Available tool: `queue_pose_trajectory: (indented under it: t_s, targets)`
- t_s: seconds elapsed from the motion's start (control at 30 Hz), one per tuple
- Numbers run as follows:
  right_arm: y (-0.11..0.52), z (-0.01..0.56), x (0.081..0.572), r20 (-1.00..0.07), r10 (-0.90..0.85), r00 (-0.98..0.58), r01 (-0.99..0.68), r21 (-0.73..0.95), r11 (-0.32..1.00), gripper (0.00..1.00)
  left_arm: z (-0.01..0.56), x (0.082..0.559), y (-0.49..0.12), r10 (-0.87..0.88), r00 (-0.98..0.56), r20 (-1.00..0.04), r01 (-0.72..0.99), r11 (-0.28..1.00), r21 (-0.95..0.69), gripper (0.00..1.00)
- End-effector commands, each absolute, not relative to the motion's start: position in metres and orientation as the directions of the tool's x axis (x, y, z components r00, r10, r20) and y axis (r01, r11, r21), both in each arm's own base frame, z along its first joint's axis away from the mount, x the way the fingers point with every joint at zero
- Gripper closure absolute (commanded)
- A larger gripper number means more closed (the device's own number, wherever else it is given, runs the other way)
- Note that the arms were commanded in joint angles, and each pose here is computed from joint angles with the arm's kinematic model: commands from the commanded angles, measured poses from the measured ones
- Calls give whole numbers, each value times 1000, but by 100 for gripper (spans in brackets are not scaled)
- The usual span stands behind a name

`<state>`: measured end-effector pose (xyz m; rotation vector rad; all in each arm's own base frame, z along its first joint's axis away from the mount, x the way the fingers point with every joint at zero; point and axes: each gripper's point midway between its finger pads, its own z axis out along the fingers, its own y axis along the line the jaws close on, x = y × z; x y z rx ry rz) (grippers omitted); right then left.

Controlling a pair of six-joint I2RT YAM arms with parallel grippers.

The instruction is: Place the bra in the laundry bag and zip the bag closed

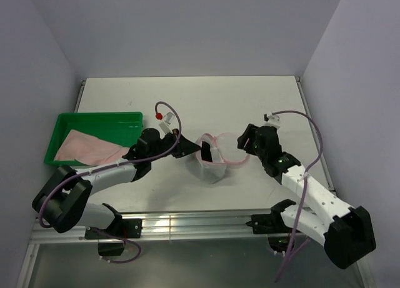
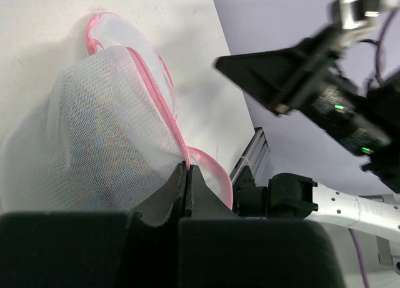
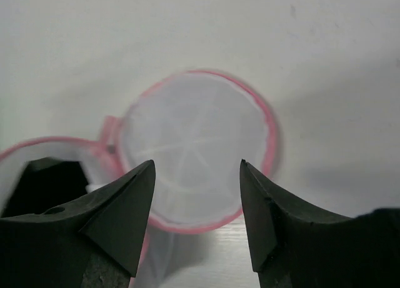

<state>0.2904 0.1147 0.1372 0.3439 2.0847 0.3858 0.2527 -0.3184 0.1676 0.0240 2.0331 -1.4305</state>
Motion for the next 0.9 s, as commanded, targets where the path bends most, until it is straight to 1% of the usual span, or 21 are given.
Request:
queue_pose_trajectory:
  t_s: [0.0,0.07,0.2,0.37,0.4,0.43,0.5,0.53,0.57,0.6,0.63,0.73,0.77,0.83,0.87]
  targets:
    - [98,91,294,-720,413,-557,190,374,908,37,183,250,-319,-317,-759,-569,446,382,-809,100]
    - [86,70,300,-694,445,-566,254,367,895,37,180,249,-319,-304,-759,-575,451,390,-802,100]
    - [80,46,305,-649,462,-604,304,348,887,36,172,246,-316,-301,-760,-577,448,400,-799,100]
    - [89,41,315,-613,516,-598,315,412,855,41,171,248,-313,-295,-745,-598,459,422,-782,100]
    - [90,37,316,-603,523,-603,321,417,851,44,172,247,-312,-296,-743,-600,462,421,-780,100]
    - [91,36,317,-591,541,-599,329,434,839,51,171,247,-313,-291,-744,-601,465,420,-779,100]
    - [91,31,322,-580,562,-590,341,452,824,57,172,246,-313,-284,-745,-604,468,423,-776,100]
    - [92,31,324,-568,575,-590,347,464,815,65,171,247,-312,-286,-742,-606,467,428,-774,100]
    - [93,33,328,-568,583,-580,343,479,808,70,170,247,-312,-287,-741,-607,467,430,-773,100]
    - [90,35,331,-574,592,-565,350,483,803,78,171,247,-311,-290,-739,-608,466,431,-772,100]
    - [87,39,332,-583,599,-548,355,486,799,99,171,247,-312,-287,-740,-608,466,432,-772,100]
    - [81,76,341,-653,613,-445,316,527,789,100,174,251,-313,-275,-731,-624,477,448,-756,100]
    - [79,105,344,-684,622,-381,271,561,782,100,177,252,-313,-279,-728,-626,479,446,-756,100]
    - [72,140,342,-739,599,-308,222,557,800,100,186,257,-316,-295,-719,-629,484,435,-759,100]
    - [70,178,336,-761,604,-237,166,581,797,100,192,259,-318,-297,-715,-633,491,431,-757,100]
